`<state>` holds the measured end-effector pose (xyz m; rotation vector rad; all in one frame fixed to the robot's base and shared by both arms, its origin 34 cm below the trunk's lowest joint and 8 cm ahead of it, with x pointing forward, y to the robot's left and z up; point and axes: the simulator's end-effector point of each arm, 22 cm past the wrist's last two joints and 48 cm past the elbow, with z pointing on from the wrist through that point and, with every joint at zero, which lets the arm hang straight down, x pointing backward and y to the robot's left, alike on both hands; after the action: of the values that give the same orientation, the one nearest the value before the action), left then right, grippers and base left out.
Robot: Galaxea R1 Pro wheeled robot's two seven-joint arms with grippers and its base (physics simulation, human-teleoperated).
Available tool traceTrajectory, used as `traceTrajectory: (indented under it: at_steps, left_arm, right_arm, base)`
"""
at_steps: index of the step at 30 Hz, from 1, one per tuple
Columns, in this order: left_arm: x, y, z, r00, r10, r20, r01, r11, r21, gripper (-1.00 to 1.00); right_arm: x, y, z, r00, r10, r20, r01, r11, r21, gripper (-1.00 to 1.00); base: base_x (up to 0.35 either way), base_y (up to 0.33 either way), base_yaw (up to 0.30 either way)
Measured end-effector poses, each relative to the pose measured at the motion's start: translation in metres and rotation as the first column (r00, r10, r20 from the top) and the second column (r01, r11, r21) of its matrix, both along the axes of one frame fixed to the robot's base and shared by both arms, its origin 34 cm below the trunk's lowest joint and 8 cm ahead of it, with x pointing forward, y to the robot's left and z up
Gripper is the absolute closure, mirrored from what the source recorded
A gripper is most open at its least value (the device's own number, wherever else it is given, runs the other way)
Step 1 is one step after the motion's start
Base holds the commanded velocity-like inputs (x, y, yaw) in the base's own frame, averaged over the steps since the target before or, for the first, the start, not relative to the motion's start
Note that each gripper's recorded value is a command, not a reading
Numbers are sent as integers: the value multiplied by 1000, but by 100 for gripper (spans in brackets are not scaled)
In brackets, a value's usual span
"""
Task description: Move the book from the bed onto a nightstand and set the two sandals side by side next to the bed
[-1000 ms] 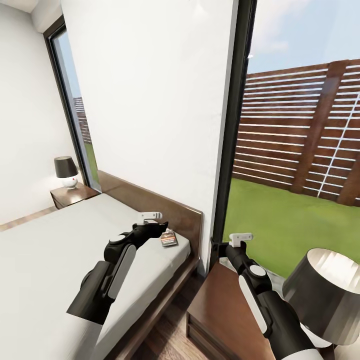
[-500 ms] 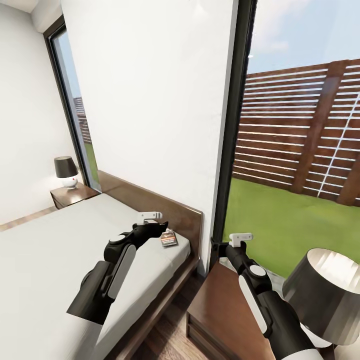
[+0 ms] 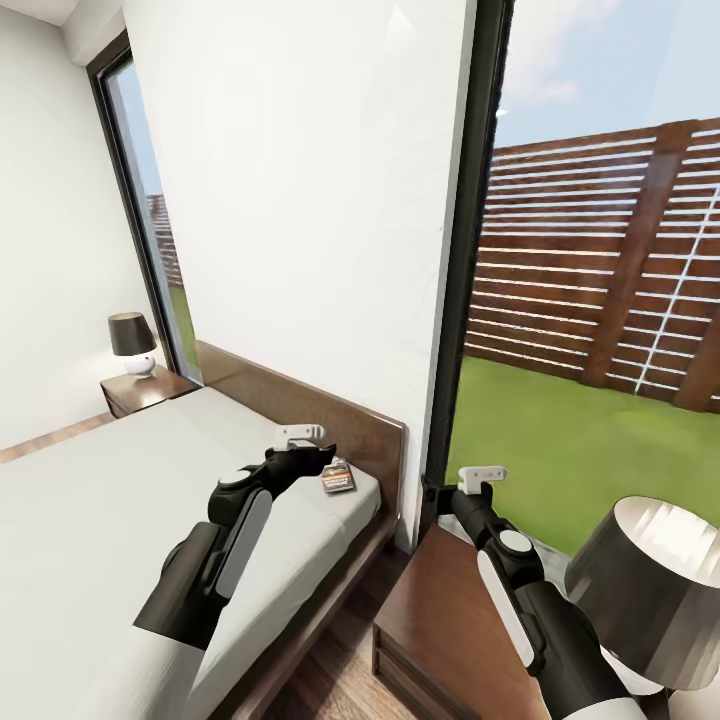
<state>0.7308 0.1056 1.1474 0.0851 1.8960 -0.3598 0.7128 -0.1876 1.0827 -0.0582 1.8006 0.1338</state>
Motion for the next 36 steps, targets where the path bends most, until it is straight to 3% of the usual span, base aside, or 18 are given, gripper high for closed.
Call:
traceTrajectory:
  at_steps: [16, 21, 28, 36]
  left_arm:
    - [1, 2, -10, 1000, 4, -20, -4, 1000, 8, -100]
    - [1, 4, -27, 998, 10, -56, -9, 1000, 17, -100]
    - [4, 32, -67, 987, 73, -144, -71, 997, 16, -100]
    - [4, 35, -69, 986, 75, -146, -73, 997, 17, -100]
  right_arm:
    - [-1, 9, 3, 1000, 17, 5, -17, 1000, 17, -100]
    - [-1, 11, 3, 1000, 20, 7, -20, 1000, 22, -100]
    - [1, 7, 11, 1000, 11, 26, -11, 1000, 10, -100]
    - [1, 6, 12, 1000, 12, 28, -12, 1000, 9, -100]
  base:
    - [0, 0, 0]
    - [0, 0, 0]
    - [0, 0, 0]
    - [0, 0, 0]
